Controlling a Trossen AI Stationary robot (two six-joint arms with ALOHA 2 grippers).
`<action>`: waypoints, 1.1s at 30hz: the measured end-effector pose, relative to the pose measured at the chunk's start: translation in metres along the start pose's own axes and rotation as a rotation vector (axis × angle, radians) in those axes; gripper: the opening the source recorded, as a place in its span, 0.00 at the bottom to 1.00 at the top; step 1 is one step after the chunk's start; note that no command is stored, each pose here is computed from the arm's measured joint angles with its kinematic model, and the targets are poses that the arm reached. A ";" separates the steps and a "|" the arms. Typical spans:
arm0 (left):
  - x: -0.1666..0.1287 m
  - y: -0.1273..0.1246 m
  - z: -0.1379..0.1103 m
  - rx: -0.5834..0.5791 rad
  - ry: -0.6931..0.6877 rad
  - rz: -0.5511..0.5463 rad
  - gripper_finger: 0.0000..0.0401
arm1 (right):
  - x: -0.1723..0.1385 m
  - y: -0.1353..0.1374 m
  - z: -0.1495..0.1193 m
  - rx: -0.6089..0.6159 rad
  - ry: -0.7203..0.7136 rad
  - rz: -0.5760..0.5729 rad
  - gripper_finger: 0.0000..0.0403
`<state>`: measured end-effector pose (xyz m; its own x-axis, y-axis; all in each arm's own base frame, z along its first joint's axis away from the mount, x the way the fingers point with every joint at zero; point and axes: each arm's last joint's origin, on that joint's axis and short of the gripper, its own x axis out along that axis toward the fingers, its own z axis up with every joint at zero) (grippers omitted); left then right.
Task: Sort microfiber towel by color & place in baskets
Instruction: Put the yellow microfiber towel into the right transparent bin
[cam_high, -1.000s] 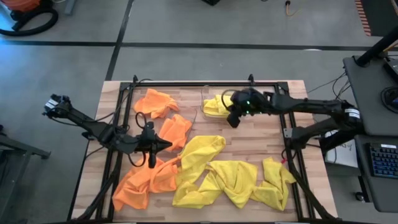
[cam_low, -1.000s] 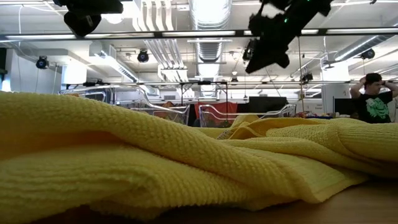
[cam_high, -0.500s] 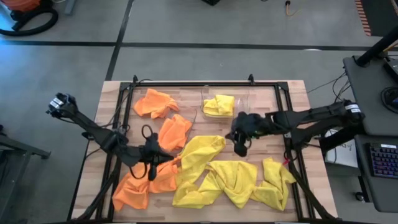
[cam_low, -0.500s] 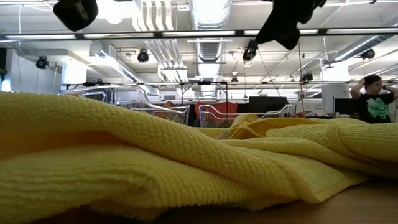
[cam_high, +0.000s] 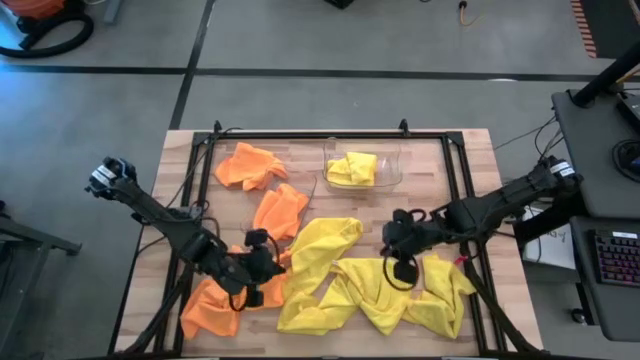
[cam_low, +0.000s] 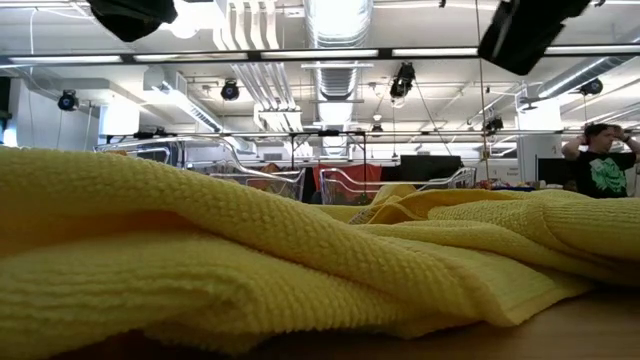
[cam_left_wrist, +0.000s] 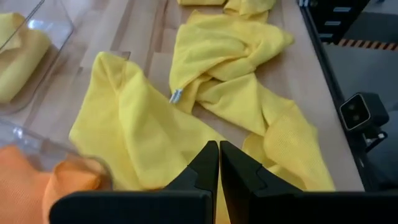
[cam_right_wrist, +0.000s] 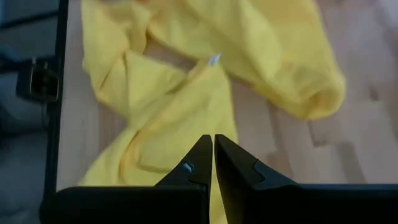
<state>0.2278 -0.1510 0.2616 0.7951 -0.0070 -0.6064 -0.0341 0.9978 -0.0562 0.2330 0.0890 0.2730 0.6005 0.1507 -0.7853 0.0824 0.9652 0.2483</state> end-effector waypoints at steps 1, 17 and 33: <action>0.003 -0.002 0.001 0.005 0.002 0.001 0.00 | 0.000 0.003 -0.002 -0.003 0.008 0.004 0.03; 0.067 -0.021 0.012 0.084 0.067 0.142 0.15 | 0.014 0.025 -0.018 -0.051 0.063 -0.014 0.03; 0.170 0.014 0.024 0.230 0.198 0.365 0.51 | 0.010 0.039 -0.030 -0.043 0.091 0.012 0.03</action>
<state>0.3768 -0.1369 0.1766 0.6247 0.3571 -0.6944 -0.1376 0.9257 0.3522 0.2183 0.1347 0.2579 0.5265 0.1791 -0.8311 0.0406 0.9711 0.2350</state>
